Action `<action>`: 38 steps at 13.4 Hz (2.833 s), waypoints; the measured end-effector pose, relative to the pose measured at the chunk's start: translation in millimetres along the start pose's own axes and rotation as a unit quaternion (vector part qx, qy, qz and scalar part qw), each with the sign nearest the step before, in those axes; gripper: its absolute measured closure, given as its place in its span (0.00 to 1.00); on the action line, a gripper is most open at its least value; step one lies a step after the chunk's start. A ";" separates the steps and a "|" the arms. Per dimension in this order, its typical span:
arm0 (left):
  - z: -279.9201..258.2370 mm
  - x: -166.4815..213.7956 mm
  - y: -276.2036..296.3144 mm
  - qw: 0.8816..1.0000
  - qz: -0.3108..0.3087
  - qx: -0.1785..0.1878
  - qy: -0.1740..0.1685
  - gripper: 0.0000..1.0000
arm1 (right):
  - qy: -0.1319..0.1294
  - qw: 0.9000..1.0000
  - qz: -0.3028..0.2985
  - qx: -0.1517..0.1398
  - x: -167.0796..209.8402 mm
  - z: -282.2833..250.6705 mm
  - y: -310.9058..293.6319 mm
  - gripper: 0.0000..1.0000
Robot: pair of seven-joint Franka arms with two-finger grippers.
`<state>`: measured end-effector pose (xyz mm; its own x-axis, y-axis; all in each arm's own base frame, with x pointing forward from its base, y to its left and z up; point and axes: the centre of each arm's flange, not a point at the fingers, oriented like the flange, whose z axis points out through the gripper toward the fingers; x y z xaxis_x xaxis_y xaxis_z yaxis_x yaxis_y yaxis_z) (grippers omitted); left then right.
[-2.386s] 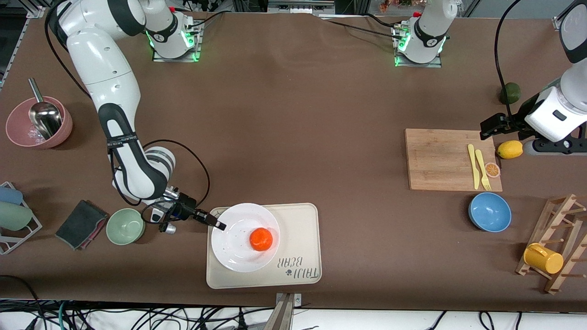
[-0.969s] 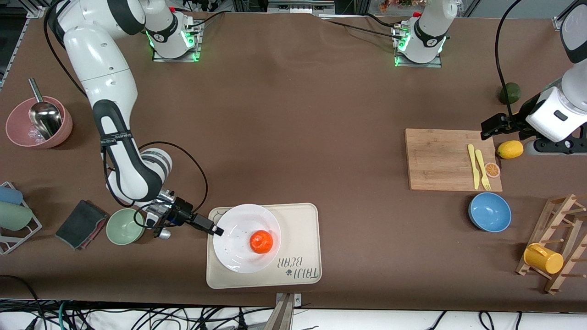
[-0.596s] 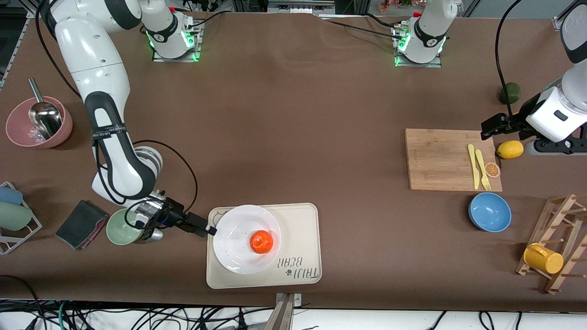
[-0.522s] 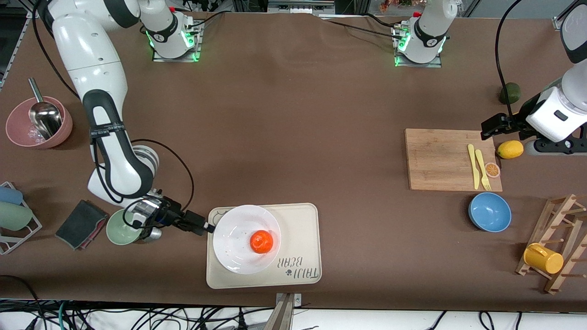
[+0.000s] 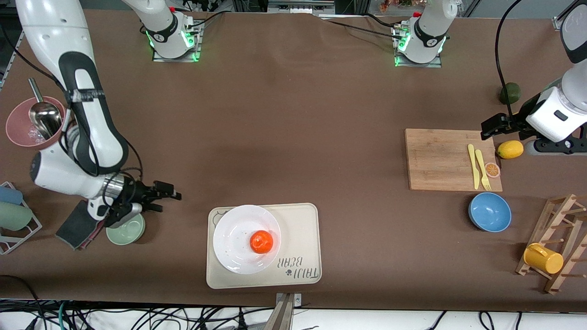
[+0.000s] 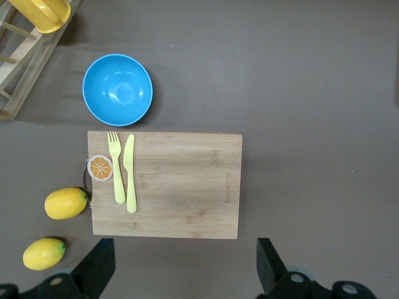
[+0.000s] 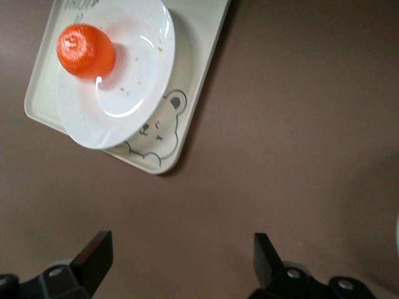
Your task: Place orange and plate with both arms
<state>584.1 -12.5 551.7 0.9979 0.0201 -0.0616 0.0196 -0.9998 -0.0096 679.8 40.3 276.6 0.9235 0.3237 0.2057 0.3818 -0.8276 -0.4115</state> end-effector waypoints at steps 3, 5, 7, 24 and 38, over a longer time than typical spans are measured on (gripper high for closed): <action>0.1 0.0 0.0 1.000 0.000 0.000 0.000 0.00 | -0.093 0.993 0.031 -0.069 -11.3 -37.7 -17.1 0.00; 0.1 0.0 0.0 1.000 0.000 0.000 0.000 0.00 | -0.134 0.981 0.072 -0.118 -10.6 -58.5 -48.9 0.00; -0.2 0.1 -0.2 1.000 0.000 0.000 0.000 0.00 | -0.156 0.970 0.104 -0.155 -9.2 -73.7 -85.3 0.00; -18.1 -3.2 8.4 1.000 0.002 0.000 0.006 0.00 | -0.193 0.934 0.212 -0.214 -28.8 -203.1 -140.2 0.00; -18.1 -3.3 10.2 1.000 -0.002 0.000 0.006 0.00 | -0.127 0.939 0.242 -0.211 -65.4 -270.5 -120.2 0.00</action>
<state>582.1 -22.9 569.8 0.9985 0.0249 -0.0493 0.0245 -0.9997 -0.0095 563.5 -5.4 552.8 0.9846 -0.0815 -0.1549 -0.0831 -0.9965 -0.0035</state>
